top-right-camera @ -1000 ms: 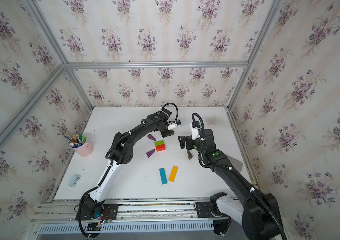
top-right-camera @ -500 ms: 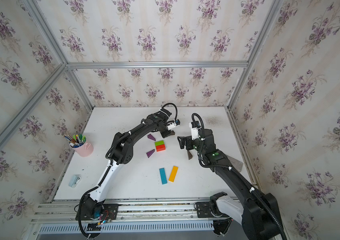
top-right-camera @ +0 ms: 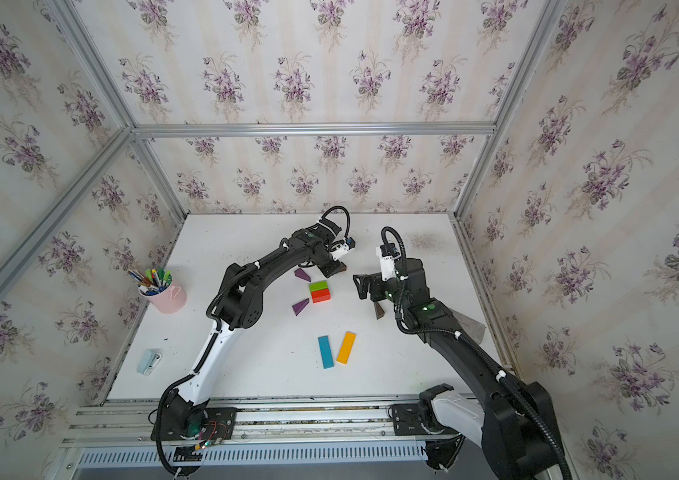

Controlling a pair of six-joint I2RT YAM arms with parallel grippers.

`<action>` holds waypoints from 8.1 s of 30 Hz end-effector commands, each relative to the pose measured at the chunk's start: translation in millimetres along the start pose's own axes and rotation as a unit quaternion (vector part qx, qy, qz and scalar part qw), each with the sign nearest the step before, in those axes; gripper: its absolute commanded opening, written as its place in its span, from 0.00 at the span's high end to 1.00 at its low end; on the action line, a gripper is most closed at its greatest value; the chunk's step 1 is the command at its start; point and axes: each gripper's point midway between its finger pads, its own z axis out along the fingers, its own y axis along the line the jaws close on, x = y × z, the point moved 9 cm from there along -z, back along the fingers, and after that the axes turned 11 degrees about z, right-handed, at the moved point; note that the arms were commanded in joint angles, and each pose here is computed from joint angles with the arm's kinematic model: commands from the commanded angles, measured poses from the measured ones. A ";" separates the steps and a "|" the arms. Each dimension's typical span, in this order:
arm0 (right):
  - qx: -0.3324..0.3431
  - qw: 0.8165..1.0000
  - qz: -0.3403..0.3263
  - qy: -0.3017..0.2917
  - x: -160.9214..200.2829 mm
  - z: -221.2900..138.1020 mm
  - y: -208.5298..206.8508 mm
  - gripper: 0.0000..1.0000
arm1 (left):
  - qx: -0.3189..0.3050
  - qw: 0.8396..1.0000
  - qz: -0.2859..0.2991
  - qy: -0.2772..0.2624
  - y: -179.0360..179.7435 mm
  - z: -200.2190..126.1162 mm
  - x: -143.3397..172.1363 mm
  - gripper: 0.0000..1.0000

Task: Assemble a small pinwheel with building blocks
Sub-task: Assemble the building block at the center of the board, then move the building block to the center of the board, then adjust the building block at the center of the board.

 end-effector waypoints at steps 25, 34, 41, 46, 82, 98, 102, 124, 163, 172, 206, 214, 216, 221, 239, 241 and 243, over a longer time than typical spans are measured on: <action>-0.024 1.000 0.005 -0.006 -8.2 3.2 6.3 0.00 | -0.087 0.966 -0.243 0.018 1.9 -7.3 23.0 0.99; -0.029 1.000 0.005 -0.004 -7.9 4.1 6.8 0.00 | -0.084 0.970 -0.227 0.010 -10.6 -8.7 18.3 0.98; -0.032 0.999 0.003 -0.005 -8.0 2.5 7.5 0.00 | -0.089 0.973 -0.214 0.019 -18.4 -9.4 20.2 0.97; -0.034 0.999 0.004 -0.004 -8.4 2.5 8.3 0.00 | -0.088 0.974 -0.209 0.023 -19.1 -7.2 22.2 0.95; 0.004 0.999 0.037 -0.029 -18.1 -11.9 -13.7 0.00 | -0.104 0.976 -0.129 -0.141 -28.3 -159.7 -6.4 0.06; 0.193 0.953 0.110 0.205 48.3 38.7 -44.1 0.42 | 0.136 0.961 -0.018 -0.239 -115.1 -217.7 74.4 0.01; 0.251 0.932 0.075 0.251 63.9 48.6 -43.3 0.47 | 0.163 0.956 -0.020 -0.244 -122.4 -219.0 84.2 0.00; 0.287 0.909 0.003 0.302 74.3 62.1 -53.6 0.63 | 0.112 0.962 -0.023 -0.246 -110.4 -229.9 90.5 0.00; 0.097 0.915 -0.204 0.333 48.1 121.3 -14.1 0.93 | 0.057 0.965 -0.107 -0.232 -92.4 -250.7 135.5 0.00; 0.073 0.912 -0.234 0.328 40.2 148.6 9.5 0.93 | 0.055 0.965 -0.109 -0.233 -91.8 -251.2 136.1 0.00; 0.090 0.932 -0.255 0.242 14.2 124.9 53.9 0.67 | 0.043 0.965 -0.094 -0.240 -93.5 -256.8 138.3 0.00; 0.141 0.939 -0.157 0.273 63.5 69.8 44.9 0.63 | 0.009 0.968 -0.107 -0.227 -89.4 -257.1 142.4 0.01; 0.165 0.942 -0.119 0.267 73.8 61.3 43.2 0.64 | 0.008 0.969 -0.112 -0.221 -88.3 -253.7 143.0 0.01; 0.197 0.953 -0.045 0.226 85.3 51.2 44.0 0.65 | 0.012 0.967 -0.114 -0.227 -87.9 -254.7 140.7 0.01; 0.245 0.941 -0.084 0.219 99.8 101.8 38.2 0.58 | 0.019 0.965 -0.108 -0.239 -88.4 -259.1 137.3 0.01; 0.250 0.941 -0.078 0.214 97.8 102.5 34.9 0.59 | 0.021 0.965 -0.108 -0.238 -88.2 -258.3 136.8 0.01; 0.253 0.941 -0.077 0.210 96.1 103.4 32.3 0.61 | 0.024 0.965 -0.108 -0.239 -88.4 -258.1 136.6 0.01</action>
